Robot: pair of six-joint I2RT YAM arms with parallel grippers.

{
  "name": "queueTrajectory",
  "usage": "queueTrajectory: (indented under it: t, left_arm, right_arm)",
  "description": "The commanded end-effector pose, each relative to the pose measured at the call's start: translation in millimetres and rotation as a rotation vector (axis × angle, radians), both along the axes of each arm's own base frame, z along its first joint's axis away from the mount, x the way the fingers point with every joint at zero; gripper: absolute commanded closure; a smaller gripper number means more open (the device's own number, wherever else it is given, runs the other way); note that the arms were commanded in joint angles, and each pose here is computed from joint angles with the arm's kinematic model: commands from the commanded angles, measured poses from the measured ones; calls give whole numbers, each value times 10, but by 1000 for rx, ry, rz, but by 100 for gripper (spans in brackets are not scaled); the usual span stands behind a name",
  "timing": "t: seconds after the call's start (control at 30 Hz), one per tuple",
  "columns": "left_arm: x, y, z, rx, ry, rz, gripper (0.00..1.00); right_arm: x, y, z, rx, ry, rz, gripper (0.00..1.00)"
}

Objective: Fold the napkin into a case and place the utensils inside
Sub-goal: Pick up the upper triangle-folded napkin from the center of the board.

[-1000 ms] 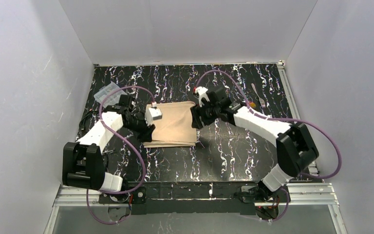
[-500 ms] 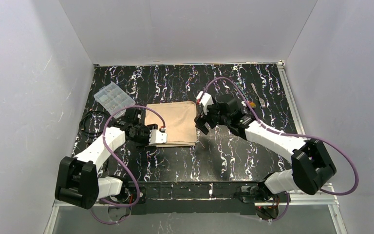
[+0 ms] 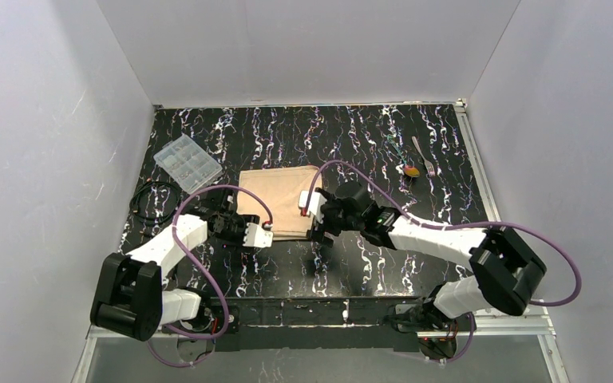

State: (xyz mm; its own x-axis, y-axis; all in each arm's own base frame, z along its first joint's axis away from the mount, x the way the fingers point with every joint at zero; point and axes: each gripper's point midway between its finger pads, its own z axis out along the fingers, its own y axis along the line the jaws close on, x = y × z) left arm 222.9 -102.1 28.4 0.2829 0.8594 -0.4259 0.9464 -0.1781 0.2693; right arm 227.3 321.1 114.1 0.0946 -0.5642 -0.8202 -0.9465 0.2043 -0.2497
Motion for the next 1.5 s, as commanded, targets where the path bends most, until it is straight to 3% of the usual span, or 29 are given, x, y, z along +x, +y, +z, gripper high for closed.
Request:
queueTrajectory:
  t: [0.0,0.67,0.87,1.0,1.07,1.3,1.47]
  left_arm:
    - [13,-4,-60,4,-1,-9,52]
    - [143,-23,-86,-11,-53,25,70]
    - [168,-19,-93,-5,-45,35,77]
    - [161,-10,-113,3,-32,35,81]
    - [146,-8,-120,5,-28,31,80]
    - [18,34,-157,32,7,-13,61]
    - [-140,70,-186,54,65,-61,54]
  right_arm:
    - [-13,54,-181,-52,-57,66,12]
    - [12,-1,-857,-247,-61,114,17]
    - [79,20,-901,-247,-75,86,31]
    - [36,14,-966,-259,-21,75,51]
    - [-1,-5,-995,-274,5,71,58]
    - [-63,-43,-1009,-280,35,54,57]
    - [-57,-15,-1003,-280,47,48,64]
